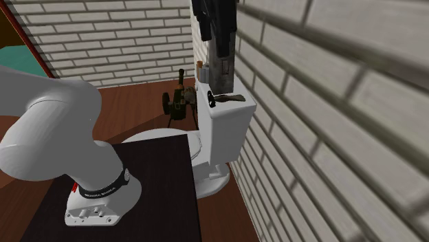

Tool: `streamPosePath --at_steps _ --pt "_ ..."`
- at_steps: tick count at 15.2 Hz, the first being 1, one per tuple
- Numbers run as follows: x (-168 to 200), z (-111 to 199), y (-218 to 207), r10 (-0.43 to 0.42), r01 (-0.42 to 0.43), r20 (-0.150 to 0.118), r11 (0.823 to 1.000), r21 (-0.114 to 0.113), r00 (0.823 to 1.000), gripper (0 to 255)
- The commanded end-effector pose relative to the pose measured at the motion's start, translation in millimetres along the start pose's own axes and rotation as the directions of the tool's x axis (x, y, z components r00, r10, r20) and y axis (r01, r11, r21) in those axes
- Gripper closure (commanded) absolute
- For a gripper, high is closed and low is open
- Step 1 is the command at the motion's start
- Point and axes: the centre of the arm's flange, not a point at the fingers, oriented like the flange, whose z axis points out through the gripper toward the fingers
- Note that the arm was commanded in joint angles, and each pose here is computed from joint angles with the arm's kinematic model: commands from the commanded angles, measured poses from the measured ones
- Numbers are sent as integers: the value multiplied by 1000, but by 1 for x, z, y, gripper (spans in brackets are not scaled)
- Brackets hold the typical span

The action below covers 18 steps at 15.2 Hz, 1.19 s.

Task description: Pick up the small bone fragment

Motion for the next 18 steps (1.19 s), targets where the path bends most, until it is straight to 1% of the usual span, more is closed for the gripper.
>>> streamPosePath --at_steps 1,18 --pt "0 0 0 0 0 0 1000 0 1000 0" --pt "69 155 -149 54 -53 22 999 -10 998 0"
